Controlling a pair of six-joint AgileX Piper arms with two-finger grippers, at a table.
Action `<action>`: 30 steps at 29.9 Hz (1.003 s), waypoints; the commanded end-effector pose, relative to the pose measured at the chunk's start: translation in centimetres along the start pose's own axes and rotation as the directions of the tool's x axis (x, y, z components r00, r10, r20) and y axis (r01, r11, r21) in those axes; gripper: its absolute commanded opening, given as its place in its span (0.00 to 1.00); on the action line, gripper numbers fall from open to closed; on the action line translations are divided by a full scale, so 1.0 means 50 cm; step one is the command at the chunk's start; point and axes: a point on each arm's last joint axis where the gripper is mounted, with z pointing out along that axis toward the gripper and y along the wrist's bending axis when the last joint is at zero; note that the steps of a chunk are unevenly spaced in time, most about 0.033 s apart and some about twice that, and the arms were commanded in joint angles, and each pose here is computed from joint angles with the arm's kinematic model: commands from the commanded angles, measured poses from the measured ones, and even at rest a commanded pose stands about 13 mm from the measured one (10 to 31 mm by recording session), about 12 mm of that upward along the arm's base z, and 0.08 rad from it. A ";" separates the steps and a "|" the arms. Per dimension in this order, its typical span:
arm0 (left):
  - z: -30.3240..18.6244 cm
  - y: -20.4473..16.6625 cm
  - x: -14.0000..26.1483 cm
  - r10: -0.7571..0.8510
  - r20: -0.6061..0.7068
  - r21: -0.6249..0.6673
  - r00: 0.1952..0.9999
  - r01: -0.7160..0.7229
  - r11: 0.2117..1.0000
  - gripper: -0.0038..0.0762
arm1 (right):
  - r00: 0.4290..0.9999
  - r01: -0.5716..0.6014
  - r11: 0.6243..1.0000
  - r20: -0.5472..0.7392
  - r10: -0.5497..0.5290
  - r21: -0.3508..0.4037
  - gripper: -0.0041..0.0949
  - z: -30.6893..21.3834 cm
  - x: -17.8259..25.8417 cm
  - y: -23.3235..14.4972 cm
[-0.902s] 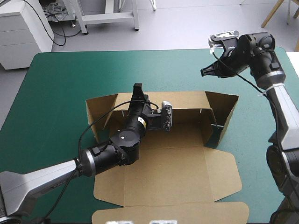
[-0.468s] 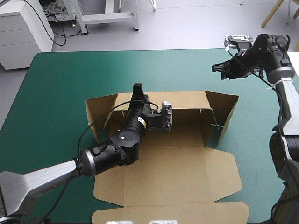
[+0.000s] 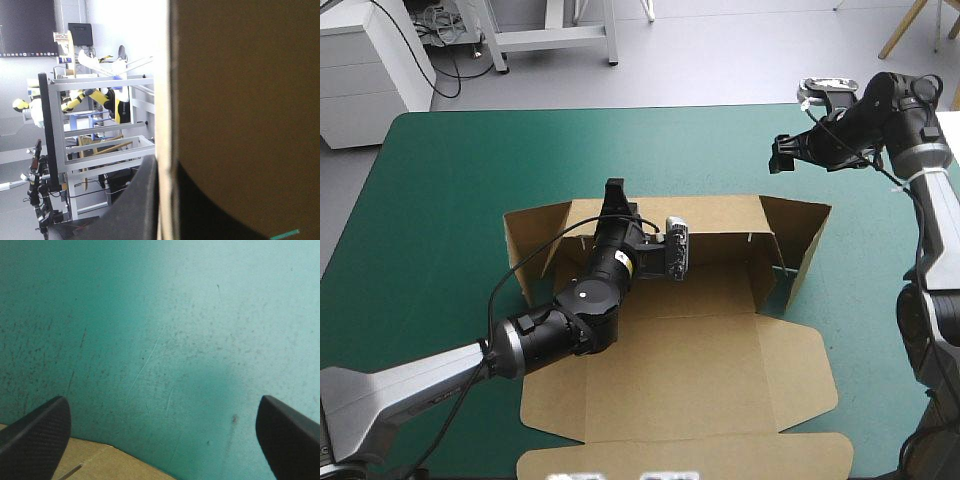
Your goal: Fold the box
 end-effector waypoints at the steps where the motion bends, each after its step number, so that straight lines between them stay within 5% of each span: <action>1: -0.026 0.033 0.000 -0.028 0.027 -0.054 0.999 0.029 0.998 0.04 | 0.995 0.004 1.000 0.100 -0.004 -0.001 0.98 -0.067 -0.008 0.013; 17: -0.026 0.034 0.008 -0.032 -0.015 -0.062 0.999 0.031 0.998 0.04 | 0.999 0.032 0.995 0.003 -0.032 0.091 0.96 -0.119 0.111 0.018; 24: -0.026 0.034 0.008 -0.032 -0.015 -0.062 0.999 0.031 0.998 0.04 | 0.998 0.037 0.998 -0.058 -0.034 0.048 0.96 -0.114 0.177 0.029; 30: -0.026 0.034 0.008 -0.034 -0.015 -0.060 0.999 0.033 0.998 0.04 | 0.990 0.132 0.991 0.062 -0.130 -0.030 0.96 -0.112 0.220 0.051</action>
